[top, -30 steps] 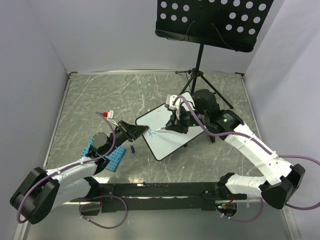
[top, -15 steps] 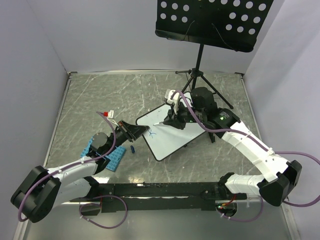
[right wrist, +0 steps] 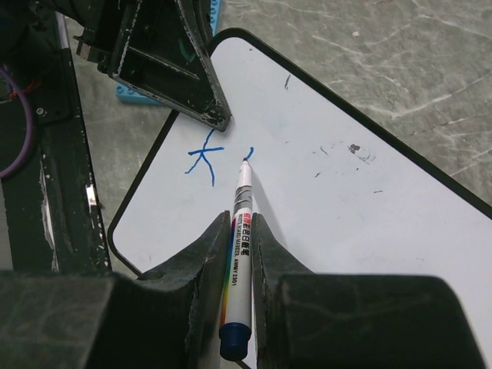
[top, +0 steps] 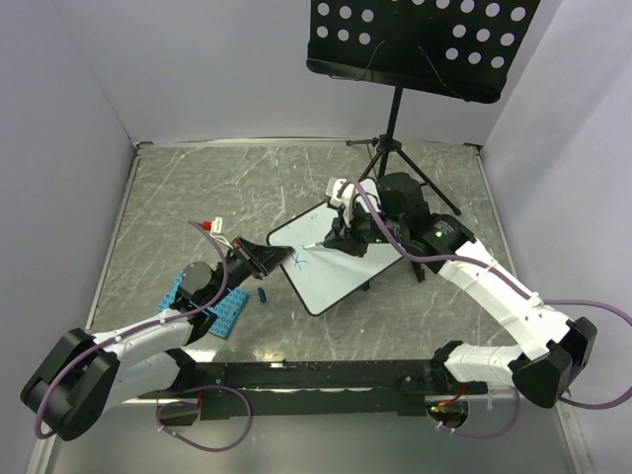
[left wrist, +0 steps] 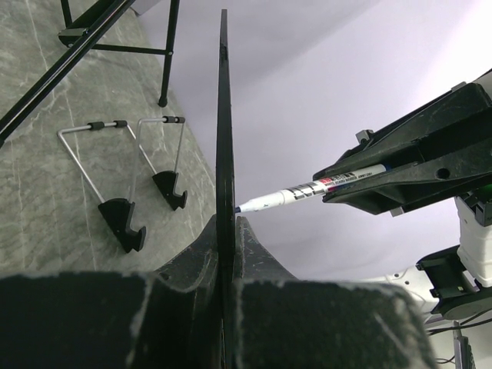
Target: Write a sentence on the whiteboard
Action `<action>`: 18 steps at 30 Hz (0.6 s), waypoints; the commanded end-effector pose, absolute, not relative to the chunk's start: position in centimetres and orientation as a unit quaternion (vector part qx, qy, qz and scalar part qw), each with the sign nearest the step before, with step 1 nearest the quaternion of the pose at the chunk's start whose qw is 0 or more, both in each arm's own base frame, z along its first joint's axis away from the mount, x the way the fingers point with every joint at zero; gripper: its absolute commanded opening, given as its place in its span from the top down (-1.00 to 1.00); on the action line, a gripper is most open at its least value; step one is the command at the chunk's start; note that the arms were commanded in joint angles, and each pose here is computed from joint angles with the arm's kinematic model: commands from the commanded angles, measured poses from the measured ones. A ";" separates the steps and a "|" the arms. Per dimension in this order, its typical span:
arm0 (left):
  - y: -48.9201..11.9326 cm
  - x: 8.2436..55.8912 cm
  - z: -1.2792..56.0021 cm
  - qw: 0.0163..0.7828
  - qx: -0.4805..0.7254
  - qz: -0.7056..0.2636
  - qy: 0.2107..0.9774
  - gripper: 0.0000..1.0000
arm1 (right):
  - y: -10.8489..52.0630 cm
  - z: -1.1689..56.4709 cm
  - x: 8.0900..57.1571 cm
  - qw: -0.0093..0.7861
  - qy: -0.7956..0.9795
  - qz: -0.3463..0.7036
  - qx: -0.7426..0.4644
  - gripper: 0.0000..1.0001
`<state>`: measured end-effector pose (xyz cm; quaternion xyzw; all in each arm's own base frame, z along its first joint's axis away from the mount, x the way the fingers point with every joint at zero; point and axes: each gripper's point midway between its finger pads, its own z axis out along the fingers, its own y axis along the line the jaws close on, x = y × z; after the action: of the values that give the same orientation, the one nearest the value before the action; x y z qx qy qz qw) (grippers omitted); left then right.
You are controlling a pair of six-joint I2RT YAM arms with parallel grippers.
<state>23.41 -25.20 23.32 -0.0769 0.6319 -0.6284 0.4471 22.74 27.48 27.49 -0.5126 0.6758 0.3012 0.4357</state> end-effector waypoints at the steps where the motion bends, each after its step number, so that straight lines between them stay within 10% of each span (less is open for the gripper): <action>1: -24.4 22.3 30.1 0.489 -0.061 -0.685 0.536 0.98 | 27.4 30.1 22.0 0.461 0.648 0.315 -0.518 1.00; 18: -24.7 22.4 30.4 0.484 -0.057 -0.692 0.533 0.98 | 27.6 28.5 21.5 0.442 0.650 0.324 -0.527 1.00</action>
<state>23.37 -25.19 23.78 -0.0768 0.6245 -0.6343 0.4492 21.18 27.56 28.37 -0.5253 0.6538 0.3270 0.4356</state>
